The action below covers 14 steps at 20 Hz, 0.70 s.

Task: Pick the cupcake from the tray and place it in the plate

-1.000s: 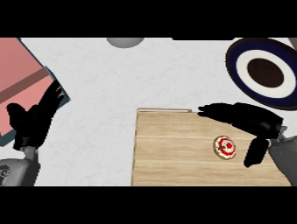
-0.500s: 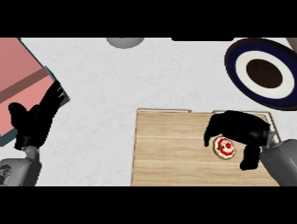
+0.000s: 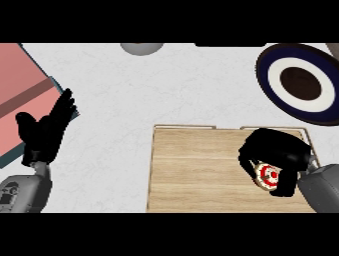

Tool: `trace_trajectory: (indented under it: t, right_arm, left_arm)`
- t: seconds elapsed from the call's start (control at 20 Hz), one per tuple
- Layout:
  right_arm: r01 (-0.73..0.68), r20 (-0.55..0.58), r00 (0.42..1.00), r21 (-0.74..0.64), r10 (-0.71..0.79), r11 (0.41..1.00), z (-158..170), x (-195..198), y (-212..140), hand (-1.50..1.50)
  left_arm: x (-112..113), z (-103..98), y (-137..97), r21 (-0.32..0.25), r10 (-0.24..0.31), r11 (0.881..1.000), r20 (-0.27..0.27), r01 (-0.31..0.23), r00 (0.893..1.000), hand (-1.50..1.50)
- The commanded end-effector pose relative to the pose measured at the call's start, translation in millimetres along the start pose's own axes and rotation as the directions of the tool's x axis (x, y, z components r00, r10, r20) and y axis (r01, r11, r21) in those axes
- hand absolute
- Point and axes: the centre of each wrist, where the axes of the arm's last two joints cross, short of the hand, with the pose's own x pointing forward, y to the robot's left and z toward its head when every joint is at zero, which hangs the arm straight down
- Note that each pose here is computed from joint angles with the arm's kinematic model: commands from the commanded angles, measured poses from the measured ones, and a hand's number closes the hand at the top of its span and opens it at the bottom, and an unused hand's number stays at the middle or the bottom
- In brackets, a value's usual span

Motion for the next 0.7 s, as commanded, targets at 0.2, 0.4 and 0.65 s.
trace_trajectory:
  t: [0.2,0.4,0.65]
  right_arm:
    - [0.159,0.065,0.987,-0.226,-0.148,0.961,28,18,-21,1.50]
    - [0.111,0.023,0.993,-0.431,-0.112,0.896,67,16,-50,1.50]
    - [0.082,-0.009,0.991,-0.751,-0.135,0.655,107,7,-70,1.50]
  left_arm:
    - [9,14,14,0.017,-0.003,1.000,-0.002,0.003,1.000,0.00]
    - [0,11,17,0.016,-0.008,1.000,0.003,0.008,1.000,0.00]
    - [2,11,18,0.017,-0.014,1.000,-0.008,0.014,1.000,0.00]
